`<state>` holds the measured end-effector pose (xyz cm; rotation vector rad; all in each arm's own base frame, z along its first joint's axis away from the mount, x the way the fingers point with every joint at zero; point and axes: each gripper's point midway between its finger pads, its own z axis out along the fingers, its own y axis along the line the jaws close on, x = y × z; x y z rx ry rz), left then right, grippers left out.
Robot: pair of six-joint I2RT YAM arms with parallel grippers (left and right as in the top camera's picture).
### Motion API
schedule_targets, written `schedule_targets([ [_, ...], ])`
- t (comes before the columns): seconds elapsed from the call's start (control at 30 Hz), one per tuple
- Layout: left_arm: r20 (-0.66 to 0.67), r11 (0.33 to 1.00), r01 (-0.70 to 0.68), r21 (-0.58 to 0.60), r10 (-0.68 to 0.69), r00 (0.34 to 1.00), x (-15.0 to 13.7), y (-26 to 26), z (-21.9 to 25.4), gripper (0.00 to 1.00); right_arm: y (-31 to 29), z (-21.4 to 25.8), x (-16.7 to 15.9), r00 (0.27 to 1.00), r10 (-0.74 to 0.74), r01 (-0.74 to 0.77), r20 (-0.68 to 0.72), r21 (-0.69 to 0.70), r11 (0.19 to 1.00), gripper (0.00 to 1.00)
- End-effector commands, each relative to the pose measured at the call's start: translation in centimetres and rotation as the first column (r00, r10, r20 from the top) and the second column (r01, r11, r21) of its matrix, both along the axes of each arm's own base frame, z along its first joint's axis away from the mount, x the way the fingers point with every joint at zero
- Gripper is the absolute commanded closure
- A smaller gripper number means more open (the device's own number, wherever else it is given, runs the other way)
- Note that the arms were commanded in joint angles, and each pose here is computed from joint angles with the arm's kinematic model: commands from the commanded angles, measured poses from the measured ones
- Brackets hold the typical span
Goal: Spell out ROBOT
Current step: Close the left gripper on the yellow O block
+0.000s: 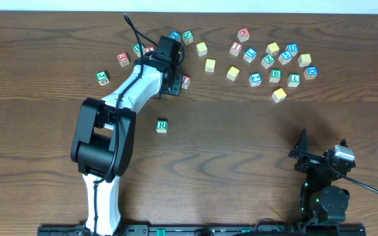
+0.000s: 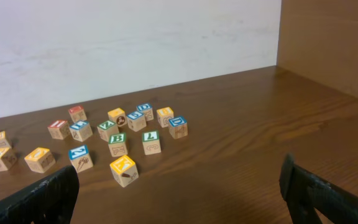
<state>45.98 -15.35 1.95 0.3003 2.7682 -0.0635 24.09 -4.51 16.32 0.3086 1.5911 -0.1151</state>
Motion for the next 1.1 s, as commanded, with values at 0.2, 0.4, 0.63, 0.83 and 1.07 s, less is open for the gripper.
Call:
schedule_targets([
  [0.2,0.041,1.000,0.004,-0.004,-0.004,0.999,0.79,0.07,1.76,0.70,0.14,-0.14,0.01,1.000,0.001,-0.001,-0.002,0.013,1.000,0.01],
  [0.4,0.037,1.000,0.008,-0.001,-0.008,0.999,0.70,0.10,1.71,0.64,0.14,-0.14,0.01,1.000,0.001,-0.001,-0.002,0.013,1.000,0.01],
  [0.63,0.036,1.000,0.008,-0.001,-0.008,0.999,0.68,0.11,1.70,0.71,0.14,-0.14,0.01,1.000,0.001,-0.001,-0.002,0.013,1.000,0.01],
  [0.83,0.037,1.000,0.012,0.001,-0.012,0.999,0.69,0.11,1.70,0.76,0.14,-0.14,0.01,1.000,0.001,-0.001,-0.002,0.013,1.000,0.01],
  [1.07,0.038,1.000,0.022,0.006,-0.022,0.999,0.70,0.11,1.70,0.76,0.14,-0.14,0.01,1.000,0.001,-0.001,-0.002,0.013,1.000,0.01],
])
